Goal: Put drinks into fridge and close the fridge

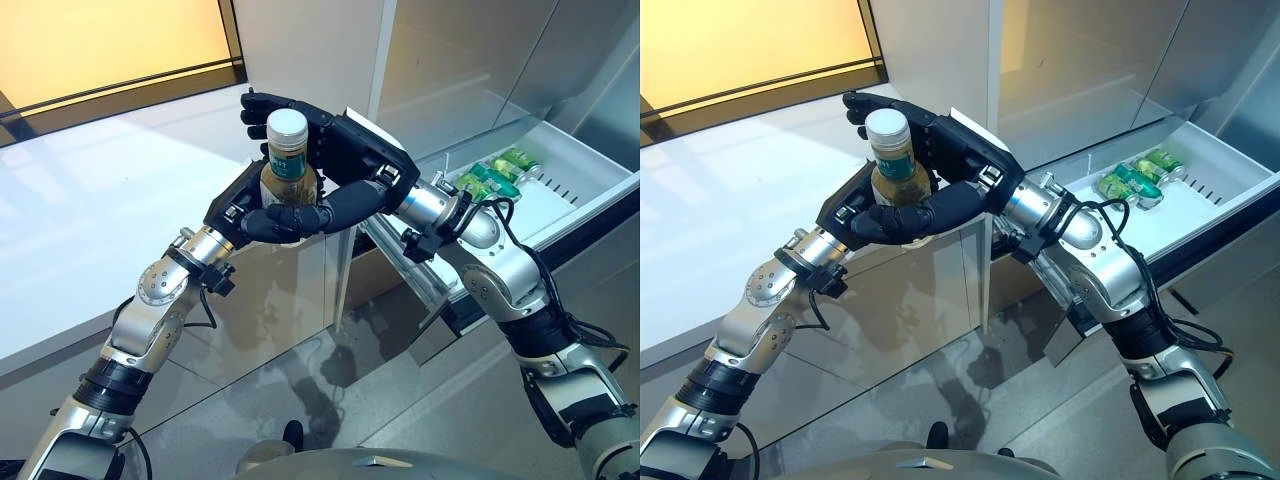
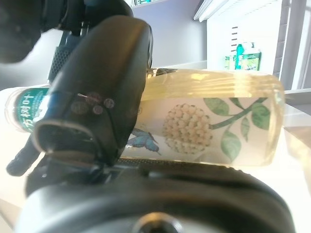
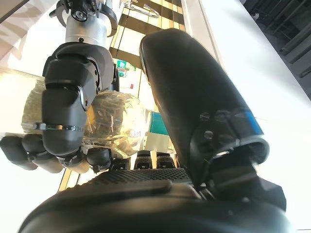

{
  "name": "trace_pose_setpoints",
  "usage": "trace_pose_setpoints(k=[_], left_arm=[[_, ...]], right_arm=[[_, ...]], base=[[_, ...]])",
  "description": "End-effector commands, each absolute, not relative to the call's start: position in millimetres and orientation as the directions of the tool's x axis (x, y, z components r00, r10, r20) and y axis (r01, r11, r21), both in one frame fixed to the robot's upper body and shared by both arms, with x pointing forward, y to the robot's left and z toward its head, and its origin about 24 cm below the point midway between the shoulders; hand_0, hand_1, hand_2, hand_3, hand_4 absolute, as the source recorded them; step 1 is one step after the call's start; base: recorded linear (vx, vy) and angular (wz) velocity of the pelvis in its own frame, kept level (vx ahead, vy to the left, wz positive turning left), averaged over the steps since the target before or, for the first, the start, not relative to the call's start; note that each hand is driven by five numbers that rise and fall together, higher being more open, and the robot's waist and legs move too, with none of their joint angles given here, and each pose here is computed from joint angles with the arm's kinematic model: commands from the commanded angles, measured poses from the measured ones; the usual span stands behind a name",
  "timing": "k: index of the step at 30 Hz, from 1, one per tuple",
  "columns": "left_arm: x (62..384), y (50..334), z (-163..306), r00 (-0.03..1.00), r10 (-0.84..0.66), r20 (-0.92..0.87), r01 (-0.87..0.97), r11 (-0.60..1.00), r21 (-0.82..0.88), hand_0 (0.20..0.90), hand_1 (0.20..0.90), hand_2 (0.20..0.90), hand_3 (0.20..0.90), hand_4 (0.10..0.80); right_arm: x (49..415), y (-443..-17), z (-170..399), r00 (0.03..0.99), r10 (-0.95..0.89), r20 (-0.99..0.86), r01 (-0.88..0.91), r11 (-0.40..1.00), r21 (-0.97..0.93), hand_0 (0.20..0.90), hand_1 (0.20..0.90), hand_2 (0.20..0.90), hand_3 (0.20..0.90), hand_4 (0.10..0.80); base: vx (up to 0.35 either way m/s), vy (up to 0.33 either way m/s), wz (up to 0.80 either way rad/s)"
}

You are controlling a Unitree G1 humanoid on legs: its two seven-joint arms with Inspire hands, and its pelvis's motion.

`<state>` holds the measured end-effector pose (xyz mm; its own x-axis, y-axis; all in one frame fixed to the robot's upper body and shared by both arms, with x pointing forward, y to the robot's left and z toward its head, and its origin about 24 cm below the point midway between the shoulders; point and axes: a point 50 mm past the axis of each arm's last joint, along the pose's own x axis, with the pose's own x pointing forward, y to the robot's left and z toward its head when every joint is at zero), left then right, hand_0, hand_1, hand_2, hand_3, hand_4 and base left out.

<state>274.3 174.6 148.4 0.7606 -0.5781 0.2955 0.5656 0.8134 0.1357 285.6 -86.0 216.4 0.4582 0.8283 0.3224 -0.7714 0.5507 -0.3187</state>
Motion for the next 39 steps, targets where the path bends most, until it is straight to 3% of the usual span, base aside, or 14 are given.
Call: trace_pose_setpoints(k=[1,23,25,26,27,39], left_arm=[[257.9,132.1,248.0,0.344,-0.635,0.692,0.672,0.681,0.291,0.300,0.300,0.300,0.200,0.100],[256.9,137.6,250.1,0.348,-0.582,0.735,0.642,0.719,0.265,0.300,0.300,0.300,0.200,0.100],[257.1,137.8,249.2,0.352,-0.578,0.736,0.641,0.722,0.261,0.441,0.441,0.441,0.365,0.265],[257.4,138.1,248.8,0.356,-0.576,0.736,0.638,0.725,0.259,0.589,0.589,0.589,0.538,0.438],[257.7,138.8,247.7,0.367,-0.570,0.735,0.631,0.734,0.253,0.900,0.900,0.900,0.900,0.800],[269.6,150.8,242.9,0.481,-0.455,0.749,0.462,0.858,0.225,0.900,0.900,0.900,0.900,0.800]], right_arm=[[272.6,-50.6,234.2,0.281,0.880,0.383,-0.846,0.416,-0.335,0.300,0.300,0.300,0.200,0.100],[272.2,-50.4,235.9,0.287,0.861,0.420,-0.843,0.435,-0.317,0.300,0.300,0.300,0.200,0.100],[272.6,-50.2,235.9,0.289,0.859,0.422,-0.842,0.438,-0.315,0.300,0.300,0.300,0.200,0.100],[272.9,-50.2,235.9,0.291,0.857,0.424,-0.839,0.442,-0.317,0.300,0.300,0.300,0.200,0.100],[273.2,-50.4,236.5,0.294,0.855,0.427,-0.838,0.445,-0.316,0.300,0.300,0.300,0.200,0.100],[278.9,-54.3,241.7,0.318,0.837,0.446,-0.813,0.482,-0.325,0.300,0.300,0.300,0.200,0.100]], base=[[0.000,0.000,0.00],[0.000,0.000,0.00],[0.000,0.000,0.00],[0.000,0.000,0.00],[0.000,0.000,0.00],[0.000,0.000,0.00]])
